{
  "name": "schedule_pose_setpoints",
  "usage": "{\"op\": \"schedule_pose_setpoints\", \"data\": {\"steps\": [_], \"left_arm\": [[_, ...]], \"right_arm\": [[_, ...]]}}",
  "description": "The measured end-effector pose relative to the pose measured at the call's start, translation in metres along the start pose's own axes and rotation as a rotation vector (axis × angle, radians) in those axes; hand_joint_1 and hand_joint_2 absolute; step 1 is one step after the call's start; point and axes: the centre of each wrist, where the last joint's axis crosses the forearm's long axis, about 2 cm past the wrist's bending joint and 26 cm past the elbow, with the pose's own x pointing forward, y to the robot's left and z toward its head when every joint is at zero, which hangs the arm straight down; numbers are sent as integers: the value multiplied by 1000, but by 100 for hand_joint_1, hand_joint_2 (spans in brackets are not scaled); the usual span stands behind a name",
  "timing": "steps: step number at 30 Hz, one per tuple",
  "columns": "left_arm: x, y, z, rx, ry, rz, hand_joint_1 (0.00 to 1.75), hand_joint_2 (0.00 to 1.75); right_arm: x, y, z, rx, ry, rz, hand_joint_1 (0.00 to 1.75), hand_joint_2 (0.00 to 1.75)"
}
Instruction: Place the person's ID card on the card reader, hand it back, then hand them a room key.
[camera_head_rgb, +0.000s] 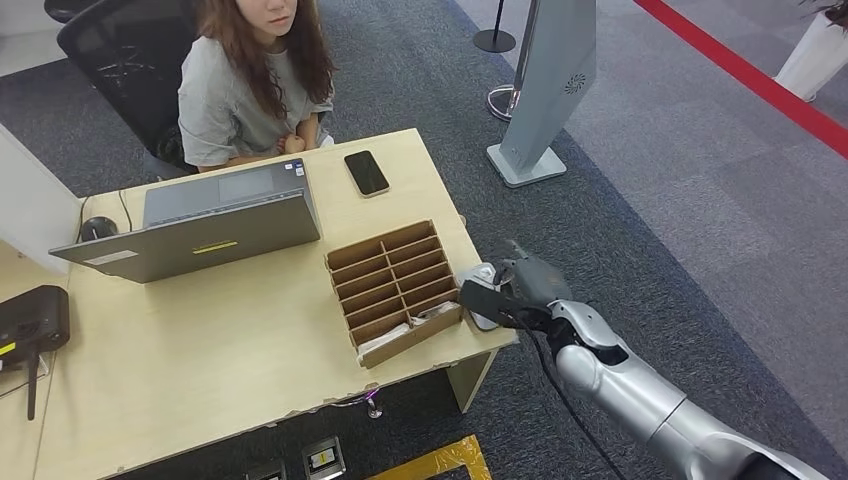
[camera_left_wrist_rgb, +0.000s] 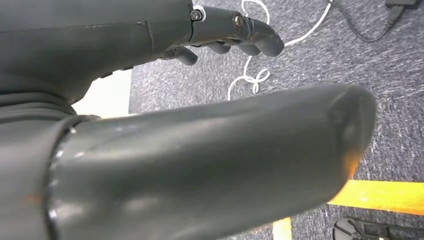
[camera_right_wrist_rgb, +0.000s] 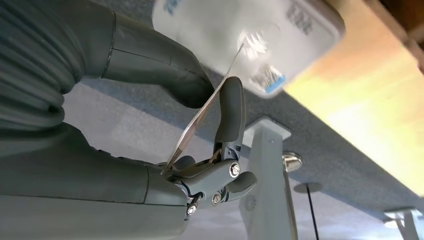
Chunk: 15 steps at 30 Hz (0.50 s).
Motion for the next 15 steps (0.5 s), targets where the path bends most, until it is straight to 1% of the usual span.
{"op": "schedule_pose_setpoints", "data": {"steps": [6,12,15], "left_arm": [[5,0,-1,-5,-23,-24,0,0],[13,0,-2,-13,-43,-46,0,0],[18,0,-3,-23,-53,-63,0,0]], "right_arm": [[15,-41,-23,-87,-62,16,175,175],[42,-100,-56,-204,-164,44,175,175],[57,-126,-69,-254,-204,57,175,175]]}}
